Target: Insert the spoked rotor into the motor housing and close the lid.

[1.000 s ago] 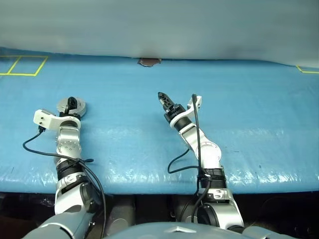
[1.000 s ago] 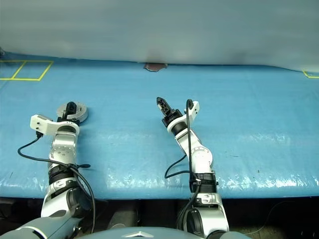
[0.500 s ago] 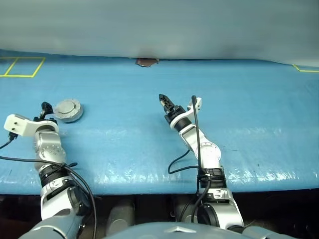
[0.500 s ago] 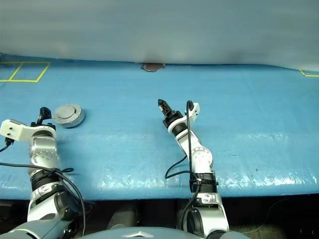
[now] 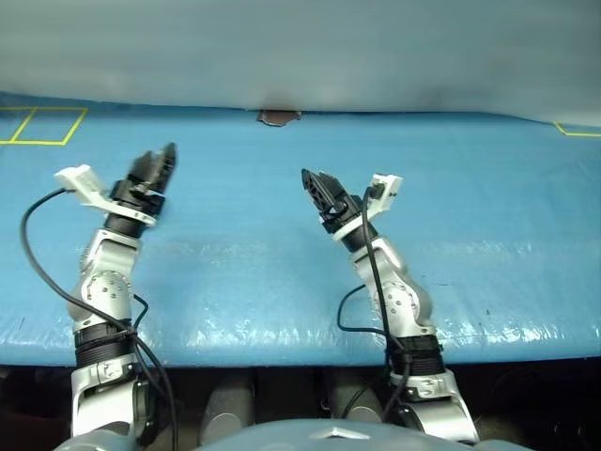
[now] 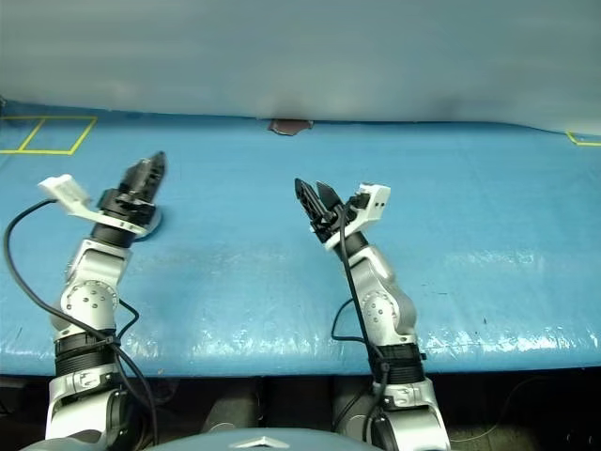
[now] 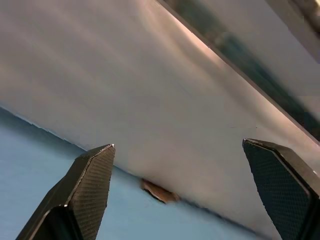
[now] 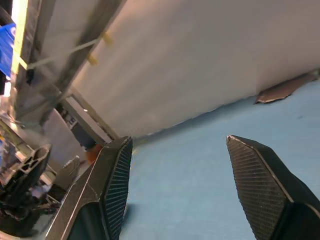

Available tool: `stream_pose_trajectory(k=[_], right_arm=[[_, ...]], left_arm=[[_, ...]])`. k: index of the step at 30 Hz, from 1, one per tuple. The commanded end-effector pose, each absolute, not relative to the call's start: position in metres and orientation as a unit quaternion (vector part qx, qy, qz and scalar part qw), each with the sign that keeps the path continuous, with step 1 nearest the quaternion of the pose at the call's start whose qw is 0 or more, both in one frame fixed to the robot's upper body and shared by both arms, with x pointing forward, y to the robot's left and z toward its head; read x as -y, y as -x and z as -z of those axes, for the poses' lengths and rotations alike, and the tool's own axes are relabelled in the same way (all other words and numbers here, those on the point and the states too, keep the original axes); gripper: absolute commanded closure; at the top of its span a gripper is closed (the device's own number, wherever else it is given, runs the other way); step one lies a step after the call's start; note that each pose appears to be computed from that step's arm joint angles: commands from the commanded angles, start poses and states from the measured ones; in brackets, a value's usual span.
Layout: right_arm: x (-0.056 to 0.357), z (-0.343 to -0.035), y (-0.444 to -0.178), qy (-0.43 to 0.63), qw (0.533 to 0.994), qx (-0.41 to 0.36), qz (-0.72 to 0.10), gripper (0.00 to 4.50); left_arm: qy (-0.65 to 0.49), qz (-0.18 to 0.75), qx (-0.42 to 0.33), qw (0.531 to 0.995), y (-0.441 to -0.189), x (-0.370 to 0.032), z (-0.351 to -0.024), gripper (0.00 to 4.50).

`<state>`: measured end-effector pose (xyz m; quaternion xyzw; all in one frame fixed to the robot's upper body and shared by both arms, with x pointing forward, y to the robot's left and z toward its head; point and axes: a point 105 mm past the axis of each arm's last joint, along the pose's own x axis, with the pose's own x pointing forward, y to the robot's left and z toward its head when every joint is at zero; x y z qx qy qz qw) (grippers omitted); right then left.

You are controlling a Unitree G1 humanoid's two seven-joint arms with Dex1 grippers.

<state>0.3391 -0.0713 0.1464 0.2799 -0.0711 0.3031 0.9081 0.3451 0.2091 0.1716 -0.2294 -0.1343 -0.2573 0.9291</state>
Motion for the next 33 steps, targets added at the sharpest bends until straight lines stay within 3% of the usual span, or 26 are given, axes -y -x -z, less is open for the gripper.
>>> stream_pose_trajectory(k=[1, 6, 14, 19, 20, 33], right_arm=[[0.083, -0.154, -0.326, -0.157, 0.926, 0.083, -0.334, 1.35], [0.101, -0.135, -0.313, -0.056, 0.93, 0.036, -0.362, 1.35], [0.103, -0.107, -0.306, 0.035, 0.915, -0.031, -0.401, 1.35], [0.103, -0.101, -0.31, 0.052, 0.915, -0.043, -0.397, 0.14], [0.103, -0.099, -0.312, 0.055, 0.917, -0.047, -0.391, 0.06], [0.099, -0.095, -0.316, 0.058, 0.918, -0.059, -0.388, 0.06]], left_arm=[[0.108, 0.376, 0.08, 0.917, -0.333, -0.158, -0.163, 0.05], [0.01, 0.46, 0.006, 0.888, -0.322, -0.126, -0.134, 0.05], [-0.084, 0.507, -0.049, 0.856, -0.311, -0.12, -0.104, 0.05], [-0.08, 0.507, -0.052, 0.857, -0.307, -0.121, -0.102, 0.0], [-0.078, 0.506, -0.052, 0.857, -0.307, -0.121, -0.102, 0.0], [-0.076, 0.505, -0.046, 0.859, -0.308, -0.119, -0.105, 0.0]])
